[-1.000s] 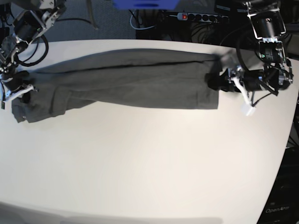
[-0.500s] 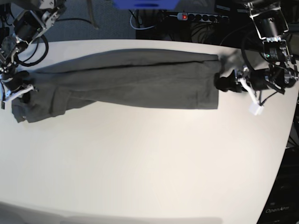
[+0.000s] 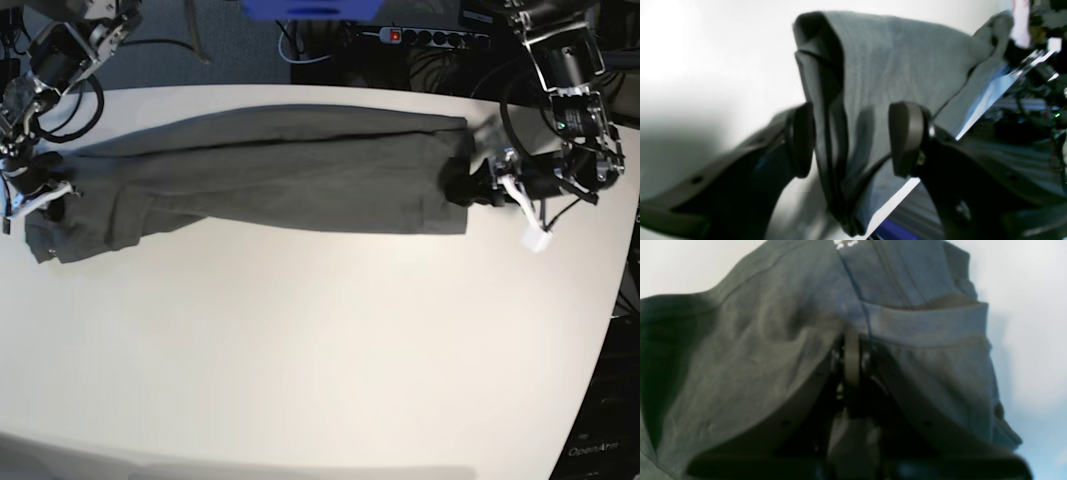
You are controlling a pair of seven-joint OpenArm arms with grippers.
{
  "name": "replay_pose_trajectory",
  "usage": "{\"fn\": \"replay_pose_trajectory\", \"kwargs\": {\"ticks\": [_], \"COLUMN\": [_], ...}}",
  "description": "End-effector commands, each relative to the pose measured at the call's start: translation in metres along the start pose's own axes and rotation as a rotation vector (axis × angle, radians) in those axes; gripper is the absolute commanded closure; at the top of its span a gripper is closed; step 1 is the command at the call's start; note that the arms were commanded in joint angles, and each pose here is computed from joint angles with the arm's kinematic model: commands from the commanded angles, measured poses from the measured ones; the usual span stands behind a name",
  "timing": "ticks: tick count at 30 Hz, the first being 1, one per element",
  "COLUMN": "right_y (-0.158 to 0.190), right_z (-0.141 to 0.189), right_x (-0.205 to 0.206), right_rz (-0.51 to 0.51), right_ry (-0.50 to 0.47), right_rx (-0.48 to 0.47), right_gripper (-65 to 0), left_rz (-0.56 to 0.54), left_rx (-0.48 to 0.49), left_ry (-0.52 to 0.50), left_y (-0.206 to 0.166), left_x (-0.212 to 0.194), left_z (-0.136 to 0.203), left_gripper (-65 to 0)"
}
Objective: Fold the T-shirt properly
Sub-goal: 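Lower the left gripper and pinch the strip end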
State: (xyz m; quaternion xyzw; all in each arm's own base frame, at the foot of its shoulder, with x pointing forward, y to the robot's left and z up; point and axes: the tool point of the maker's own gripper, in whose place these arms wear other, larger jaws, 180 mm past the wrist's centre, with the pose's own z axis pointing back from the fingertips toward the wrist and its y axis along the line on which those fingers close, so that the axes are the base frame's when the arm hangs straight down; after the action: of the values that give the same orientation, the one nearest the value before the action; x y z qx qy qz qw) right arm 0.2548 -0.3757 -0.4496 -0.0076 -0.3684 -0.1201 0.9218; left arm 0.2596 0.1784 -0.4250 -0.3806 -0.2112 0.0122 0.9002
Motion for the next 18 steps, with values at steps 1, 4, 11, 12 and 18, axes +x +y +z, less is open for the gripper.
{"fn": "replay_pose_trajectory", "kwargs": {"ticks": [1,4,11,12,18], "right_y": [-0.007,-0.007,-0.007,-0.007,-0.007], "right_z": [0.004,0.003,0.003,0.003,0.003], "right_x": [-0.049,-0.048,-0.048,-0.048,-0.048], "right_rz": [0.052,0.052,0.052,0.052,0.052], "right_ry": [0.224,0.223,0.223,0.223,0.223], "right_rx": [-0.044,-0.044,-0.044,-0.044,-0.044], "right_gripper": [-0.6,-0.6,-0.6,-0.6,-0.6], "left_rz": [-0.014,-0.011,-0.01,-0.011,-0.014], "left_rx": [0.033,0.031,0.063,0.069,0.074], "left_ry": [0.042,0.044,0.088,0.098,0.119], "left_y": [0.006,0.006,0.01,0.01,0.006], "left_x": [-0.003,-0.003,-0.014,-0.016,-0.02], "left_z": [0.003,0.003,-0.006,-0.008,-0.02], "left_gripper": [-34.7,-34.7,-34.7,-34.7,-34.7]}}
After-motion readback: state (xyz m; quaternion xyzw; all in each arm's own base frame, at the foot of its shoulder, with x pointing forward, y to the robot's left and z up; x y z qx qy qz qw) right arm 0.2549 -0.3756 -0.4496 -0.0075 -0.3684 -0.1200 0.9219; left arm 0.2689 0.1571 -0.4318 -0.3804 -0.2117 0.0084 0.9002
